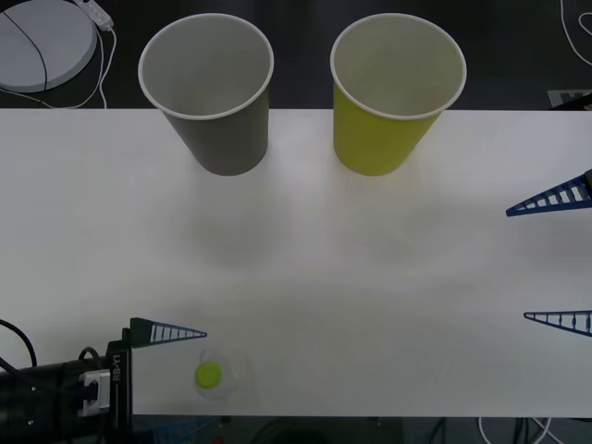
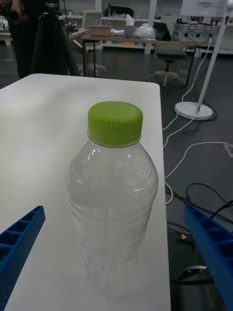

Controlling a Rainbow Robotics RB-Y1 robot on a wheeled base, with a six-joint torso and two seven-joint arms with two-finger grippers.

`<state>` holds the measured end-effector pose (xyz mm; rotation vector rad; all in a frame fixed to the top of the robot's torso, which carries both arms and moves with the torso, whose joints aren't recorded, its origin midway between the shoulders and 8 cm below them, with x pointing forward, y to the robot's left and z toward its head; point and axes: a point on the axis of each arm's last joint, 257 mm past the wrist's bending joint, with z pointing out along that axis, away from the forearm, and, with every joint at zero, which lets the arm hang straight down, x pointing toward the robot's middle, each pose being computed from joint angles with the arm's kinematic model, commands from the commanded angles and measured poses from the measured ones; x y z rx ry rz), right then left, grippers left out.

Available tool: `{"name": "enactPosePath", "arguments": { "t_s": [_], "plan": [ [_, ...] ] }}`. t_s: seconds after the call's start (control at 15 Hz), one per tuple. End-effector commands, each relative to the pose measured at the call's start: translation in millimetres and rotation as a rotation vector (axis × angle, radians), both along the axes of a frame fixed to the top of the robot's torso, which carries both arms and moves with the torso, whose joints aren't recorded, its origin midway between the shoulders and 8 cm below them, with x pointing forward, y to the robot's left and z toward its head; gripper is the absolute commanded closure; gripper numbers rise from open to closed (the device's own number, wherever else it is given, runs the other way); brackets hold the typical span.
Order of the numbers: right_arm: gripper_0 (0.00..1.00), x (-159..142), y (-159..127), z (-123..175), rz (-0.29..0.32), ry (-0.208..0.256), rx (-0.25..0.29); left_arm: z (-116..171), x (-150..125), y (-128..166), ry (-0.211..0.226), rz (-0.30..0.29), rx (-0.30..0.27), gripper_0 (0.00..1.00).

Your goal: Put the can into the green bin and the plastic bottle into the gray bin

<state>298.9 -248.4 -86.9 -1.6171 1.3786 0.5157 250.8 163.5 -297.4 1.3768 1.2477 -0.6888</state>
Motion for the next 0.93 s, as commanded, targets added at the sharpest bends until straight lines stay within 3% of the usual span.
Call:
{"name": "enactPosePath", "arguments": {
  "t_s": [0.07,0.93],
  "plan": [
    [0.0,0,0,0,0.0,0.0,0.0,1,2,-10,-0.004,-0.003,-0.018,0.0],
    [0.0,0,0,0,0.0,0.0,0.0,4,10,-46,-0.015,-0.019,-0.063,0.0]
  ]
}}
